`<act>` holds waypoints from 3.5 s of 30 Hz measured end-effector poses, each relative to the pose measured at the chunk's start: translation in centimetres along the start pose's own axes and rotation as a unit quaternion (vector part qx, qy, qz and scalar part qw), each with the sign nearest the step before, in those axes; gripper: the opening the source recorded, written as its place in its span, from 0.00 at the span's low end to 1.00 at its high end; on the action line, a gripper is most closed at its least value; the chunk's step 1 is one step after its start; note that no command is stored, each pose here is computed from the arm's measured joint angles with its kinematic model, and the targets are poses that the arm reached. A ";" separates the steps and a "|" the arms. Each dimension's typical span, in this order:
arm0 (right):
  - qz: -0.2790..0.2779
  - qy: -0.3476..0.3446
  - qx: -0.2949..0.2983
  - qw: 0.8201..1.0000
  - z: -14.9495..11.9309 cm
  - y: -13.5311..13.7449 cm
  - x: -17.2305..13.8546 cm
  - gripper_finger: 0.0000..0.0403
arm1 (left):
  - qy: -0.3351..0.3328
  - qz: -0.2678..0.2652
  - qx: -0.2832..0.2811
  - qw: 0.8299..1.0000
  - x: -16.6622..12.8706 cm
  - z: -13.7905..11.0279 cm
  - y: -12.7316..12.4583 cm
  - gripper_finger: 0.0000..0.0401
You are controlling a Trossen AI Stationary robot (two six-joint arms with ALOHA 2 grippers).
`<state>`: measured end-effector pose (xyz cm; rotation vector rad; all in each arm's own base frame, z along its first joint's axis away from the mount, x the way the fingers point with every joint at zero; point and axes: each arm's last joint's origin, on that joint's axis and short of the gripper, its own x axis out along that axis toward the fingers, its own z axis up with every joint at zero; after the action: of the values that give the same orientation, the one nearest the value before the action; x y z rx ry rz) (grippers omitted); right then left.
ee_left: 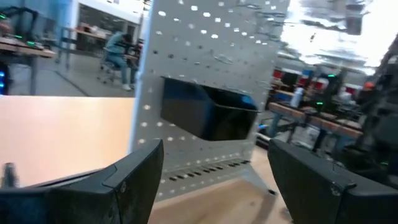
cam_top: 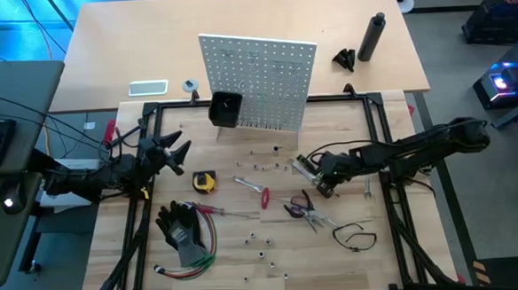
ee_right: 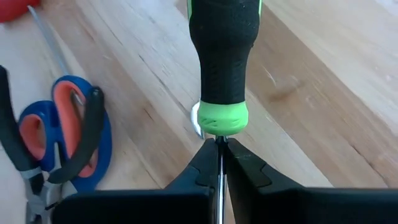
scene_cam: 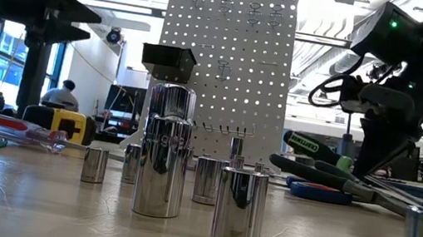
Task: Hang tools onto peg board
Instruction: Hang the green screwdriver on the white peg board
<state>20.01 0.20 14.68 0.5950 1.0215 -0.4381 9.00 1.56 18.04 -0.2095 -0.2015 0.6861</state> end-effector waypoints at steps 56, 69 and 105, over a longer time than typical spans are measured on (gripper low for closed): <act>0.102 -0.300 -0.307 0.897 11.2 11.6 -2.0 0.02 | -0.007 -0.277 -0.020 0.961 13.3 -3.0 -13.6 0.70; 0.094 -0.299 -0.296 0.902 11.2 11.5 -1.8 0.02 | 0.026 -0.298 0.016 0.954 13.3 -3.5 -13.6 0.70; 0.098 -0.306 -0.280 0.905 11.5 11.4 -1.9 0.02 | 0.064 -0.319 0.089 0.941 15.0 -3.1 -15.2 0.18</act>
<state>33.50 1.58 23.76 0.0196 0.4329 -0.1154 30.31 -0.60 20.68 -0.0058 -0.0722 0.0411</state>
